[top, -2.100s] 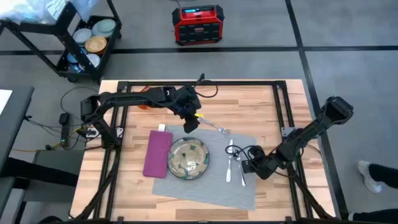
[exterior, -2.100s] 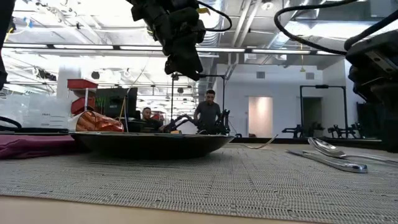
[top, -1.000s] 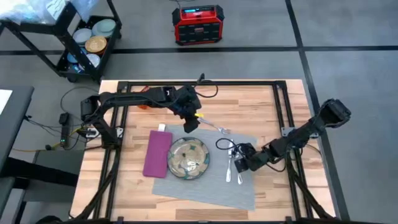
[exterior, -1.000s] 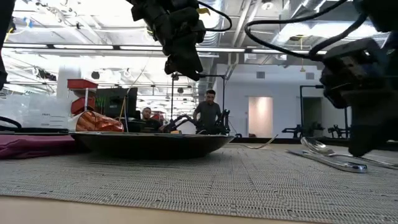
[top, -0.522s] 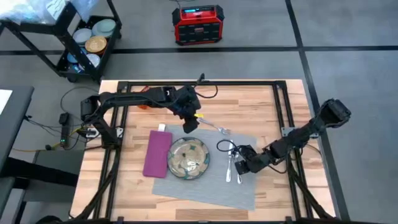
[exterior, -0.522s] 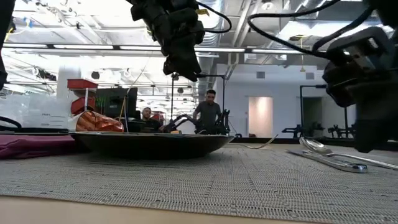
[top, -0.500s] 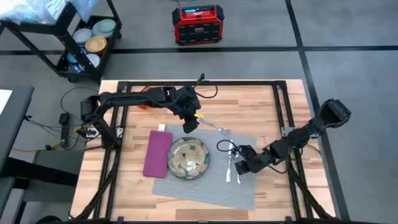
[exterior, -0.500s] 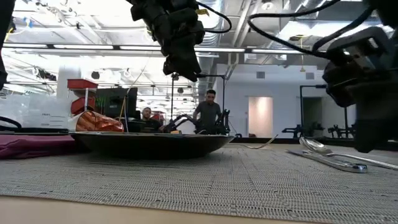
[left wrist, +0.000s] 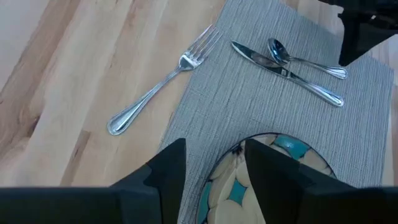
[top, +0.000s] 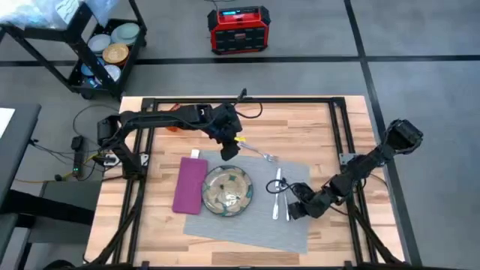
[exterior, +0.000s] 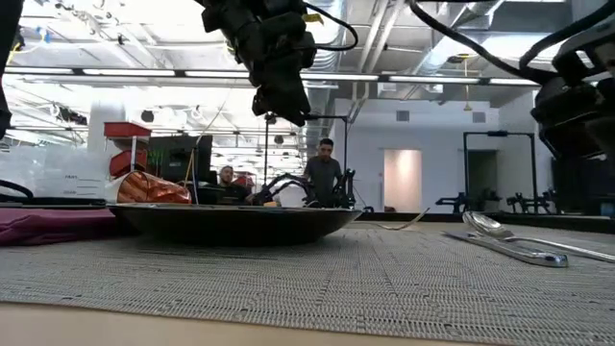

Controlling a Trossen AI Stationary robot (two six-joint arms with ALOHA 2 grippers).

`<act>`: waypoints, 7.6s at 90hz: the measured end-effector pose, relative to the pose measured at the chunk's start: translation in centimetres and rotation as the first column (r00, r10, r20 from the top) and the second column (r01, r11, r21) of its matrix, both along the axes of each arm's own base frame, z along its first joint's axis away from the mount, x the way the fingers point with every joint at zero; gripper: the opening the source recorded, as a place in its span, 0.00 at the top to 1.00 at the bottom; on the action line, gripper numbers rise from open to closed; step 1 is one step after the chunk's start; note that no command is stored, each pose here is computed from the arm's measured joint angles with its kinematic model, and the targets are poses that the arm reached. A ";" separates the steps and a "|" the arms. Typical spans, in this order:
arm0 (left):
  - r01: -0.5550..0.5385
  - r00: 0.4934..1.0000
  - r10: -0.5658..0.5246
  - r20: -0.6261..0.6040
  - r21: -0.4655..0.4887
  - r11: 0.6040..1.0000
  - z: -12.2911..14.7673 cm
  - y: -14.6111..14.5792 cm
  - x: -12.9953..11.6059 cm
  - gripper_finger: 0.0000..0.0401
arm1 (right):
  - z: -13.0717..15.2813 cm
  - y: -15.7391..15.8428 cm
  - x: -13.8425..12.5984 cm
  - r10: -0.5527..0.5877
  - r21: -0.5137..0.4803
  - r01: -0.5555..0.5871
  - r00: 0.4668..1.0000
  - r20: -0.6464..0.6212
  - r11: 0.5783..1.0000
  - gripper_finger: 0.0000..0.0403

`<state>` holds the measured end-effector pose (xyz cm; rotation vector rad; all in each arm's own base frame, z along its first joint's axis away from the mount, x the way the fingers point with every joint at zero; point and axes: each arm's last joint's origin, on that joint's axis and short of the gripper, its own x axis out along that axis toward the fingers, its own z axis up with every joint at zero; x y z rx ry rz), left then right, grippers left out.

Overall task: Set table place
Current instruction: Put the silver spoon to the right of the silver table knife on the table mat, then put the silver fork on the folded pink table napkin, then put the orange cup to the top right of the gray table placemat

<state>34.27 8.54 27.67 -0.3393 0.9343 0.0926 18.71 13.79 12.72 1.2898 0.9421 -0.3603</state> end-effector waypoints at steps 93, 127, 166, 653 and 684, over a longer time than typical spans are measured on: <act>0.001 0.999 -0.001 0.043 0.011 1.000 0.2 0.0 0.3 0.63 | -1.6 -1.1 2.0 0.279 0.001 -0.279 0.960 -0.003 0.960 1.00; 0.002 0.999 -0.002 0.042 0.012 1.000 0.2 0.0 0.3 0.63 | -1.4 -2.8 3.1 0.322 -0.043 -0.321 0.945 0.047 0.946 1.00; 0.002 0.999 -0.002 0.042 0.012 1.000 0.2 0.0 0.3 0.63 | -1.5 -4.2 3.9 0.330 -0.097 -0.322 0.941 0.078 0.942 1.00; -0.871 0.490 0.811 -0.320 -0.144 0.470 -5.3 -11.3 -11.3 0.70 | 11.4 -18.6 -11.3 -0.095 -0.441 0.331 0.874 0.476 0.834 0.38; -0.955 -0.267 0.962 -0.064 -0.119 -0.273 -6.1 -6.0 -15.6 0.71 | 11.5 -18.9 -11.2 -0.140 -0.458 0.383 0.866 0.480 0.802 0.38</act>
